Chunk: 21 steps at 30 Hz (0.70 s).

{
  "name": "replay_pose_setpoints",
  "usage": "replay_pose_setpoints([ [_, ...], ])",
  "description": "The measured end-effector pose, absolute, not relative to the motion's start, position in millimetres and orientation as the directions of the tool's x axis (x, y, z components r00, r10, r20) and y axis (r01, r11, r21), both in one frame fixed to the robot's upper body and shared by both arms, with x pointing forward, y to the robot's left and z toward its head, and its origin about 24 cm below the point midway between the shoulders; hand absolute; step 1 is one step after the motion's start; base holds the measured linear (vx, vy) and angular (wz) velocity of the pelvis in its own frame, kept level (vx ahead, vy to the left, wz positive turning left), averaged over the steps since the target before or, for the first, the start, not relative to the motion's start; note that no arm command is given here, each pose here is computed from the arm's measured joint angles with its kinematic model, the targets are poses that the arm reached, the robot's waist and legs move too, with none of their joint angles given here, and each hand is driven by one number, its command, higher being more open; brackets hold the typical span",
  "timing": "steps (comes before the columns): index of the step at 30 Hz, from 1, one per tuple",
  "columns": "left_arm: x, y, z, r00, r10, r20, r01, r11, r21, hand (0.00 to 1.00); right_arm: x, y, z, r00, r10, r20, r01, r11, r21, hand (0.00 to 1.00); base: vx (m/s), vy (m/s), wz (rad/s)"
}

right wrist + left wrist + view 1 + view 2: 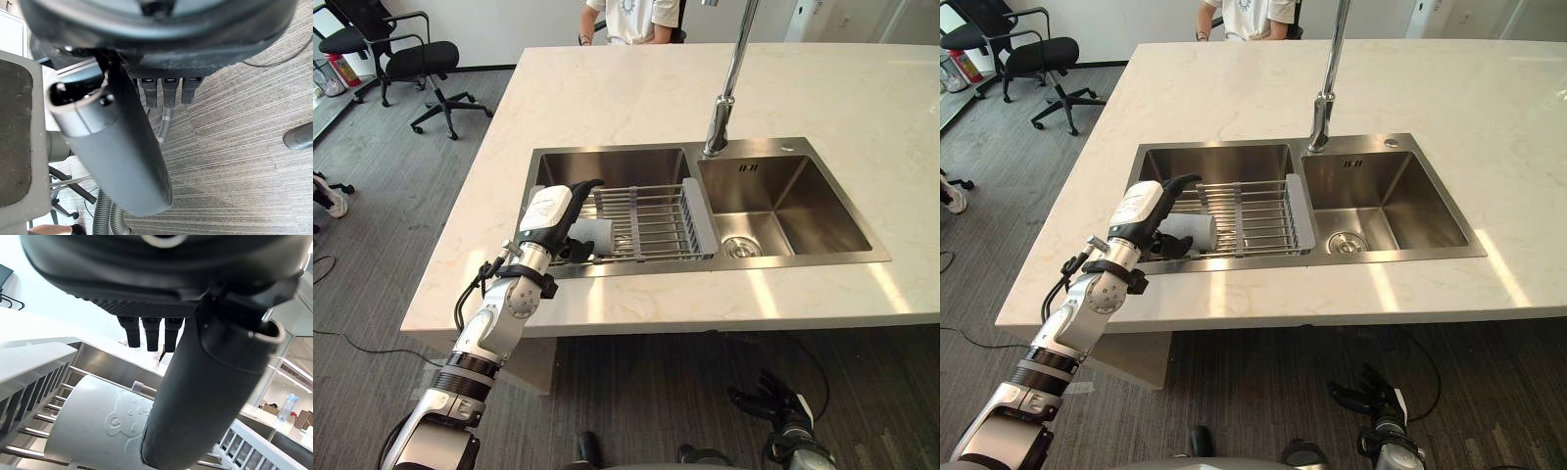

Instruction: Walk over to the sink, pick up the cup, carry it to the dishwasher, place the cup inside the dishwasher, then close the dishwasher door

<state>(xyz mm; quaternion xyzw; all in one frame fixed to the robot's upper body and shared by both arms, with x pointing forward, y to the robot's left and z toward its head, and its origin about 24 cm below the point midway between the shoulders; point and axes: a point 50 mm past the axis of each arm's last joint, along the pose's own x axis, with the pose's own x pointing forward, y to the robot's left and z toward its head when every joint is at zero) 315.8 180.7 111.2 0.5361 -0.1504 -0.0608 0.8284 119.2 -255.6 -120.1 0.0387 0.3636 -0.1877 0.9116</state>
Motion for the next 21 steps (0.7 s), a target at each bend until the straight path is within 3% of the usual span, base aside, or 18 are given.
replay_pose_setpoints([
  [14,324.5,220.9,113.9,0.964,-0.266,0.018,0.036,0.197,0.980,0.90,113.0,-266.2,-116.0,0.671,-0.312,-0.673,0.336,0.937,-0.100,0.90,0.00,0.000,-0.04],
  [21,345.0,220.9,128.0,0.969,-0.249,-0.002,0.046,0.174,0.984,0.90,125.9,-264.4,-111.0,0.706,-0.289,-0.647,0.314,0.946,-0.080,0.90,0.01,-0.002,-0.15],
])
